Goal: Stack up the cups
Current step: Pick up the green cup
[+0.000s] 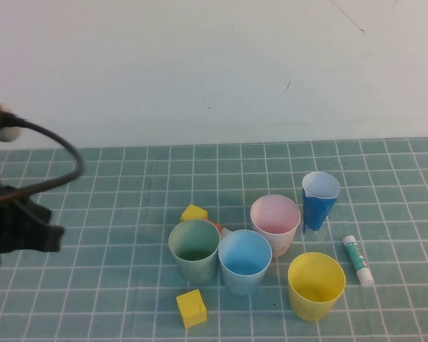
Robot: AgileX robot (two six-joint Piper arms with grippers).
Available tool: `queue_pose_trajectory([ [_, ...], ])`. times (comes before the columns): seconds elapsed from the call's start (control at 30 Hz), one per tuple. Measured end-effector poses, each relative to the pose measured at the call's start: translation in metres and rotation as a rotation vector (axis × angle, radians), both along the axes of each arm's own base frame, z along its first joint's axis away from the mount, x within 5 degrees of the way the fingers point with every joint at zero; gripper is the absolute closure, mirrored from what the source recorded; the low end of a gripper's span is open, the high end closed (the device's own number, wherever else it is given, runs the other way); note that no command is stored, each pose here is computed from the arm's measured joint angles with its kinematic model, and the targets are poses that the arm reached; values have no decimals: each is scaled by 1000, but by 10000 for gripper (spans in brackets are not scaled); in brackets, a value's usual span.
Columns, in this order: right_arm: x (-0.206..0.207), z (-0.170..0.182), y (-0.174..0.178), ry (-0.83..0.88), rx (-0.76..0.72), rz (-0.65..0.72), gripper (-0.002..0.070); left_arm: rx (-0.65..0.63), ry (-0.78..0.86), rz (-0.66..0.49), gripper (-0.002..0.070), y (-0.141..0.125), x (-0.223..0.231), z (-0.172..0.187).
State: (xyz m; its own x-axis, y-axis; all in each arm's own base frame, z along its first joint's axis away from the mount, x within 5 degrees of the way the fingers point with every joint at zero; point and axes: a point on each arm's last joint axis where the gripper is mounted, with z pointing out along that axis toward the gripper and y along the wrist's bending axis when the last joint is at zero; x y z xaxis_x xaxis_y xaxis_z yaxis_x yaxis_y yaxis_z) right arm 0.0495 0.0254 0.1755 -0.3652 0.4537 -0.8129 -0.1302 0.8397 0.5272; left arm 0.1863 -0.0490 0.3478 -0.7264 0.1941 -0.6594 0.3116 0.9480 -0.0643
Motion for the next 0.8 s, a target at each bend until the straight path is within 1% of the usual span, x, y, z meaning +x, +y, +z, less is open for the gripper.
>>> queue_pose_trajectory([
  [0.07, 0, 0, 0, 2, 0, 1, 679, 50, 63, -79, 678, -18, 17, -9],
  [0.2, 0, -1, 1, 9, -4, 8, 679, 104, 156, -140, 671, -51, 46, -28],
  [0.3, 0, -1, 1, 7, -12, 10, 679, 129, 212, -184, 623, -77, 67, -42],
  [0.4, 0, -1, 1, 4, -19, 12, 679, 138, 245, -195, 517, -94, 89, -52],
  [0.53, 0, -1, 1, 3, -23, 13, 679, 138, 323, -160, 309, -112, 119, -69],
  [0.57, 0, -1, 1, 3, -23, 13, 679, 141, 340, -155, 267, -115, 126, -75],
  [0.67, 0, -1, 1, 3, -23, 13, 679, 152, 375, -149, 204, -124, 144, -94],
  [0.8, 0, -1, 1, 3, -25, 14, 679, 164, 419, -132, 182, -131, 161, -121],
])
